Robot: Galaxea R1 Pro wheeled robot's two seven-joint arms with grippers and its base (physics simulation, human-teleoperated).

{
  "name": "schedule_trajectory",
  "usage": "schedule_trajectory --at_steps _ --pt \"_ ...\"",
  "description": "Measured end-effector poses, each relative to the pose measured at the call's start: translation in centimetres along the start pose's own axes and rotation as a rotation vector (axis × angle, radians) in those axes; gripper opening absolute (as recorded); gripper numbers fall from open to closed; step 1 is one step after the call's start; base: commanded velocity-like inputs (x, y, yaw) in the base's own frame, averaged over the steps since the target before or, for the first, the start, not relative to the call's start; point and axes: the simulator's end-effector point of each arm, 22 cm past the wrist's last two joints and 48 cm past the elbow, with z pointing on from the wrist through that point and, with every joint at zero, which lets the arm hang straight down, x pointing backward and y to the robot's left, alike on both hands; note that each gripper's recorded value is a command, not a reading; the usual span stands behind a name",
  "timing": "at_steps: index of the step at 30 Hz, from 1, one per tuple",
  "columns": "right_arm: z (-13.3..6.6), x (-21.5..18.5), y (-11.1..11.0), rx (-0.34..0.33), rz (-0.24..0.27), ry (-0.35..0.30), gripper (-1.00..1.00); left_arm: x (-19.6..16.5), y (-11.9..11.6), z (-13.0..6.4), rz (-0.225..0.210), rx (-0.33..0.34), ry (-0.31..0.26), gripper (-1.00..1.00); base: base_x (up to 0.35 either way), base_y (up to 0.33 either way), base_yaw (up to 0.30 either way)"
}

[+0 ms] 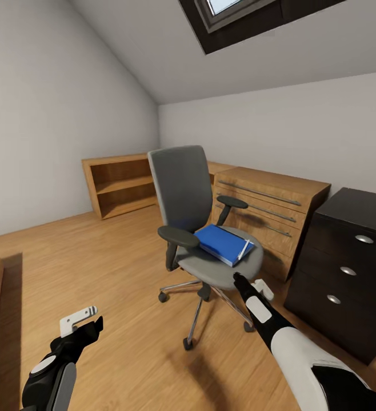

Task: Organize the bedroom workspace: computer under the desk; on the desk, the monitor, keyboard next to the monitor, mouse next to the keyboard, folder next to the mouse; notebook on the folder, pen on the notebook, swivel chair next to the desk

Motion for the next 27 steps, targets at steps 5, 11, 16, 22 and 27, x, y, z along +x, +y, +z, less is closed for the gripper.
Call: schedule_trajectory --at_steps 5,11,16,22,27 --pt "0.0 0.4 0.2 -0.001 0.001 0.006 1.0 0.0 0.0 0.0 0.0 0.0 0.0 1.0 0.0 0.0 0.001" --pt "-0.1 1.0 0.5 -0.004 0.003 0.016 1.0 0.0 0.0 0.0 0.0 -0.001 -0.001 1.0 0.0 0.0 0.048" --pt "-0.2 1.2 0.6 -0.006 0.003 0.018 1.0 0.0 0.0 0.0 -0.001 -0.001 -0.001 1.0 0.0 0.0 0.006" --pt "-0.3 1.5 1.5 -0.024 -0.006 0.016 1.0 -0.1 -0.3 -0.2 -0.009 0.003 -0.006 1.0 0.0 0.0 0.0" --pt "-0.2 1.0 1.4 -0.024 -0.007 0.01 1.0 -0.3 -0.1 -0.1 -0.005 0.001 -0.009 1.0 0.0 0.0 0.0"
